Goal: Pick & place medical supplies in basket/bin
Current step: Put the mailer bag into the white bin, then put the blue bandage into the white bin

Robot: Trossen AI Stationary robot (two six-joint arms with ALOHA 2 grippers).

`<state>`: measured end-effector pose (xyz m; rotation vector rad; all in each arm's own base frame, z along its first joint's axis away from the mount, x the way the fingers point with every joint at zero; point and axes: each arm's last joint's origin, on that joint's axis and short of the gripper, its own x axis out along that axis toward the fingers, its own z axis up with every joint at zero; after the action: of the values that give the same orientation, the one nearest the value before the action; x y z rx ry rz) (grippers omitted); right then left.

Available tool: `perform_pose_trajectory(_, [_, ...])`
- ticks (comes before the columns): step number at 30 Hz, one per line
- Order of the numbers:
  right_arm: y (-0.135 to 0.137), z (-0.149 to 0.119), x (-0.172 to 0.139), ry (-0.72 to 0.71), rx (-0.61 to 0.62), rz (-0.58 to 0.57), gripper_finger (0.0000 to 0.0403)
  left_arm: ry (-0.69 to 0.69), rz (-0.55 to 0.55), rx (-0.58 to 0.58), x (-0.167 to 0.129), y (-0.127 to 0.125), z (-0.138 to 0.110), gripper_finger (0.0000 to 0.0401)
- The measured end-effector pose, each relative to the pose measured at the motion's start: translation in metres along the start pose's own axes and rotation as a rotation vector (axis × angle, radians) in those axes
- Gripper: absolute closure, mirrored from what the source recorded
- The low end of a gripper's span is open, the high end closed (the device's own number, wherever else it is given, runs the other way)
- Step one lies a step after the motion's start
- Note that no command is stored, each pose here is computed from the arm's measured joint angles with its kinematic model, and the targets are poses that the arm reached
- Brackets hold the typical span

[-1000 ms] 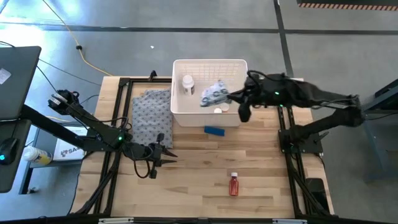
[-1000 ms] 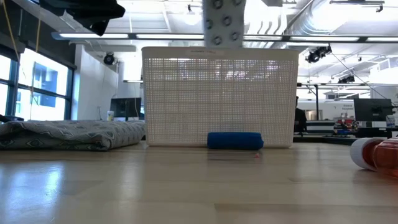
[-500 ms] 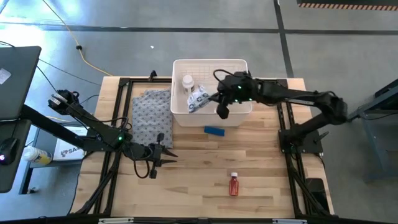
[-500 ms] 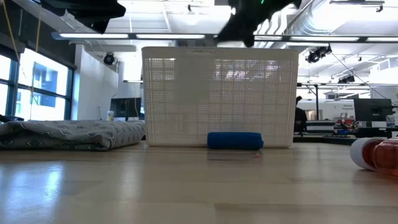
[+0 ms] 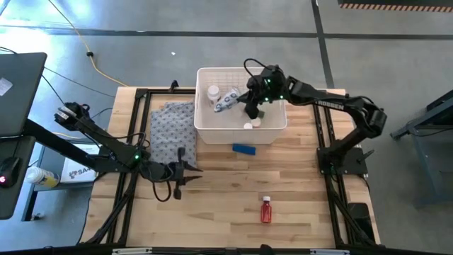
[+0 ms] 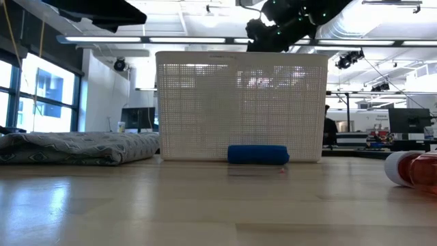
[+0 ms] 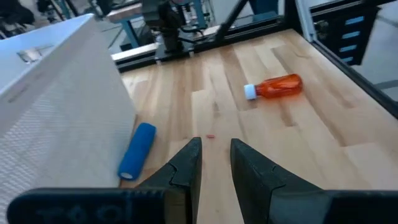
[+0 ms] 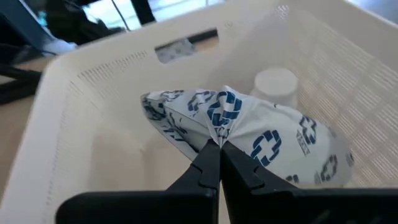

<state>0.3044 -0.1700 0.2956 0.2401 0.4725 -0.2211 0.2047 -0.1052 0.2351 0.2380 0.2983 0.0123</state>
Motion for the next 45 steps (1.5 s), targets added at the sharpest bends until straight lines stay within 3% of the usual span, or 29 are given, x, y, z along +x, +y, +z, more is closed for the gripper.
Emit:
perform_pose_trajectory(6, [-0.005,-0.01,0.012,0.063,0.025,0.03,0.0403,-0.022,0.037,-0.047,0.001,0.012,0.004,0.0284])
perform_pose_trajectory(21, [0.005,-0.034,0.049,0.177,0.025,0.075,0.0402,-0.13,0.018,-0.103,-0.001,0.012,0.015,0.0284])
perform_pose_trajectory(25, [0.006,-0.034,0.048,0.175,0.023,0.089,0.0379,-0.136,0.016,-0.135,-0.001,0.012,0.016,0.0284])
perform_pose_trajectory(36, [0.02,-0.006,0.008,0.054,-0.012,0.133,0.0206,-0.13,0.009,-0.205,0.0,0.012,0.015,0.0284])
perform_pose_trajectory(40, [0.036,0.011,-0.022,-0.038,-0.052,0.138,0.0179,-0.125,0.007,-0.206,0.0,0.012,0.015,0.0284])
perform_pose_trajectory(45, [0.072,0.024,-0.067,-0.129,-0.119,0.156,0.0176,-0.125,0.007,-0.198,0.0,0.012,0.015,0.0284])
